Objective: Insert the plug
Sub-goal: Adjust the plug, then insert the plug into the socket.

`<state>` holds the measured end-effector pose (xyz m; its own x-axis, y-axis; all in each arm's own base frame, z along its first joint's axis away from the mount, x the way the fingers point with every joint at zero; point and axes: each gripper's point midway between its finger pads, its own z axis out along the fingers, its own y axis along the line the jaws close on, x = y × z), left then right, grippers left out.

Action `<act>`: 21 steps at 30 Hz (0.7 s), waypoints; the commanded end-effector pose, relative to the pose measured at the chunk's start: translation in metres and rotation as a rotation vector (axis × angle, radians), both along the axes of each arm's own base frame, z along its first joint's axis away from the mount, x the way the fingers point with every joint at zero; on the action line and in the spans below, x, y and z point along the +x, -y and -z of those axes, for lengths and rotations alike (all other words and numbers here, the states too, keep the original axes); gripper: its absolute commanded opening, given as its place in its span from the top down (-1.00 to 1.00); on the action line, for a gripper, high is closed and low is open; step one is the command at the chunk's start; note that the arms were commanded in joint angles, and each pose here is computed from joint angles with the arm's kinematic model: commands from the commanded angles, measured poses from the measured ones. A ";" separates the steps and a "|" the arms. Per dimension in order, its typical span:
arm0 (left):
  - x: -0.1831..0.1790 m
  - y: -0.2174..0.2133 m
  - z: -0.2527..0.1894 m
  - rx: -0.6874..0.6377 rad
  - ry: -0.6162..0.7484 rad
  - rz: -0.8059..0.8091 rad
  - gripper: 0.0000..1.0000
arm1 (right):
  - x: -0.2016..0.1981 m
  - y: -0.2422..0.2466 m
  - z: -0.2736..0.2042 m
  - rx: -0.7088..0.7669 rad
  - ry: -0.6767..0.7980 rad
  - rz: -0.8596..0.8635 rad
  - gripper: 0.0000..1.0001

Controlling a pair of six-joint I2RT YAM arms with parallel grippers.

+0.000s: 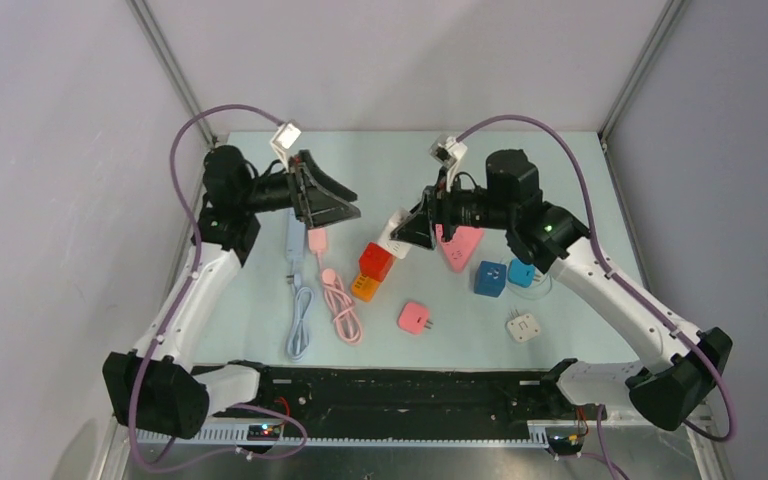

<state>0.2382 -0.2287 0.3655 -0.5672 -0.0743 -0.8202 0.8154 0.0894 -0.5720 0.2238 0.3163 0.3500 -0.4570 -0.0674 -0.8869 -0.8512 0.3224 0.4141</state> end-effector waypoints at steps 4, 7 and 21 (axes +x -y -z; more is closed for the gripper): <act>0.031 -0.035 0.009 -0.005 0.067 -0.339 -0.99 | 0.034 -0.014 0.011 -0.050 0.306 0.056 1.00; 0.037 -0.042 0.031 0.018 0.033 -0.403 -0.99 | 0.044 -0.027 0.027 -0.074 0.368 0.039 1.00; 0.079 -0.076 0.156 0.225 -0.430 -0.724 -0.70 | 0.071 -0.059 0.113 -0.236 0.363 -0.025 1.00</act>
<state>0.3042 -0.1660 0.2522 -0.6373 -0.3624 -0.6801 0.4072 0.5909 -0.6965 0.2832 0.3647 0.2248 -0.2206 -0.3179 -0.9221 -0.9269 0.3625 0.0968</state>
